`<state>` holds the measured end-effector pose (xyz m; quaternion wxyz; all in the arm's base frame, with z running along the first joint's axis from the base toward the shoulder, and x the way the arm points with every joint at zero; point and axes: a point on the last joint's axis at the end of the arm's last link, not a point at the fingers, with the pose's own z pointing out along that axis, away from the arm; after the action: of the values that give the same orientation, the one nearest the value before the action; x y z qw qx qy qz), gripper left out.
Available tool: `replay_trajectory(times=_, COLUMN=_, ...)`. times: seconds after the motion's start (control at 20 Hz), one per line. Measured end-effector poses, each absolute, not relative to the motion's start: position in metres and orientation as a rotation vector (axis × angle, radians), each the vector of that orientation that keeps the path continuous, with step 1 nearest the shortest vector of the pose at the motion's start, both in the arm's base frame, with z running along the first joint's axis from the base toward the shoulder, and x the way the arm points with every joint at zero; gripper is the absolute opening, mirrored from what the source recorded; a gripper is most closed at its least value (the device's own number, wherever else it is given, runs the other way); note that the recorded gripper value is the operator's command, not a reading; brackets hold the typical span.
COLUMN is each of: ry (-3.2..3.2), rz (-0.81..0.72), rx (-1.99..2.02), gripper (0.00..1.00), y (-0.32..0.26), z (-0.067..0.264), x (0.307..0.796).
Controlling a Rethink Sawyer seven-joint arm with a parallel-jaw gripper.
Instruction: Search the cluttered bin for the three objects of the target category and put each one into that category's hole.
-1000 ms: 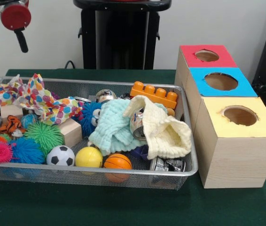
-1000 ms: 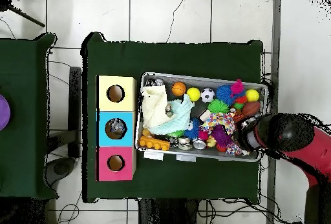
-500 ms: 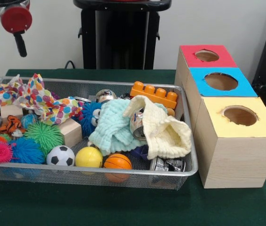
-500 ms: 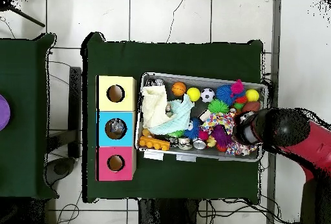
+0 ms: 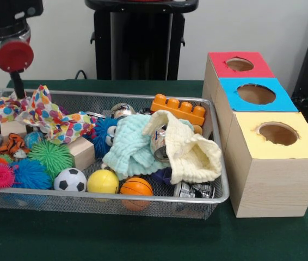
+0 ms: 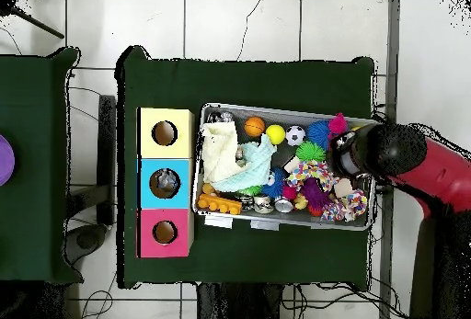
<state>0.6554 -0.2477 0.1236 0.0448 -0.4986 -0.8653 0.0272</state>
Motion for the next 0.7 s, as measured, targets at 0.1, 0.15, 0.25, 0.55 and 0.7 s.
replay_trajectory(times=0.1, ry=-2.642, rz=0.08, rx=-1.521, gripper=0.0, y=-0.25, z=0.111, x=0.662)
replay_trajectory(times=0.15, ry=-2.641, rz=0.08, rx=-1.521, gripper=0.0, y=-0.252, z=0.104, x=0.664)
replay_trajectory(times=0.25, ry=-2.639, rz=0.079, rx=-1.521, gripper=0.0, y=-0.254, z=0.096, x=0.665)
replay_trajectory(times=0.55, ry=-2.636, rz=0.07, rx=-1.52, gripper=0.0, y=-0.258, z=0.055, x=0.672)
replay_trajectory(times=0.7, ry=-2.635, rz=0.066, rx=-1.521, gripper=0.0, y=-0.259, z=0.041, x=0.674)
